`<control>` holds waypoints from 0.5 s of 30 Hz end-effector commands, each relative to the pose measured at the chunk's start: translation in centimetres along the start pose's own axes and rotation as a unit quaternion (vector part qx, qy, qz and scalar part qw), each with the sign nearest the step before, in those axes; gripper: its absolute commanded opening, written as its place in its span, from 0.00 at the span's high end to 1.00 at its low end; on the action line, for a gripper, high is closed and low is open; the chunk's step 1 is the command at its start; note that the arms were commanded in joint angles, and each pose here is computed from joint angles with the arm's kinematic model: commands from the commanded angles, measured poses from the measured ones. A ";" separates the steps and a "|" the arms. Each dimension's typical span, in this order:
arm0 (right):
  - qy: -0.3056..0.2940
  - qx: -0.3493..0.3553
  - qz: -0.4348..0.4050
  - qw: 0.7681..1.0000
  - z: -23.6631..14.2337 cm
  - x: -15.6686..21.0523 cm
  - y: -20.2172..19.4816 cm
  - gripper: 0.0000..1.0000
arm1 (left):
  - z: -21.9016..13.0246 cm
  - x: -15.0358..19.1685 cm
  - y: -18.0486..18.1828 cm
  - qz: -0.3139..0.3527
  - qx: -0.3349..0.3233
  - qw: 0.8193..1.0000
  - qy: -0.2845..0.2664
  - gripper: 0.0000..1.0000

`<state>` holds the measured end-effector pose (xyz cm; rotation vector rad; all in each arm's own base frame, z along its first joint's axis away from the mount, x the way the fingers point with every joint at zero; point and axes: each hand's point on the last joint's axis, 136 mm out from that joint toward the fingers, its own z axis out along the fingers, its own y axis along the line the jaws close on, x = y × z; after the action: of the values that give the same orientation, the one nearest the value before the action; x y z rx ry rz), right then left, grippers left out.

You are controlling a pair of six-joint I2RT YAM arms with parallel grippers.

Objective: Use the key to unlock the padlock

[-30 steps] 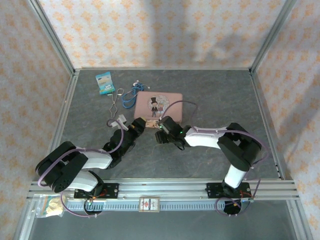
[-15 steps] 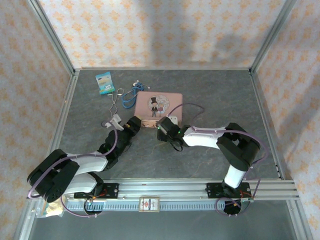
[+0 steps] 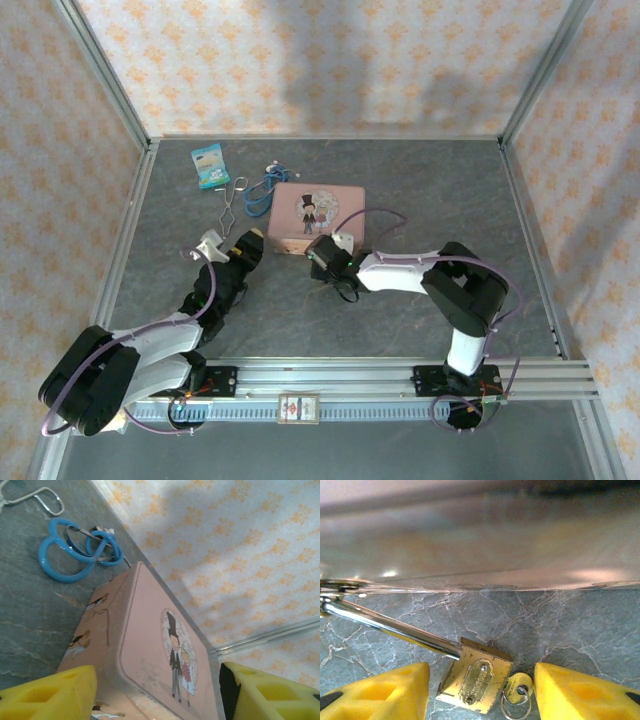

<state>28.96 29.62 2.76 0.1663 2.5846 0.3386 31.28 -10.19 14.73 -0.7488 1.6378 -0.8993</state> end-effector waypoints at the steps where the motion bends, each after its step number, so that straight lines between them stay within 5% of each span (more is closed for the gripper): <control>1: -0.019 0.038 0.010 0.999 1.0 -0.5 -1.2 0.43 | -0.5 -0.4 1.5 0.015 -0.021 1.000 -0.008 0.36; 5: -0.017 0.058 0.002 0.998 1.6 -0.2 -1.7 0.45 | -0.4 -1.1 1.6 0.021 -0.024 0.999 -0.019 0.35; 15: -0.034 0.079 -0.046 0.995 0.7 -1.1 -3.3 0.67 | 4.2 -2.9 -0.1 0.058 -0.017 0.998 -0.011 0.28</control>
<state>30.12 28.64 2.89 0.1567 2.5324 0.2175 34.62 -7.59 14.38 -0.7539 1.6663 -0.7474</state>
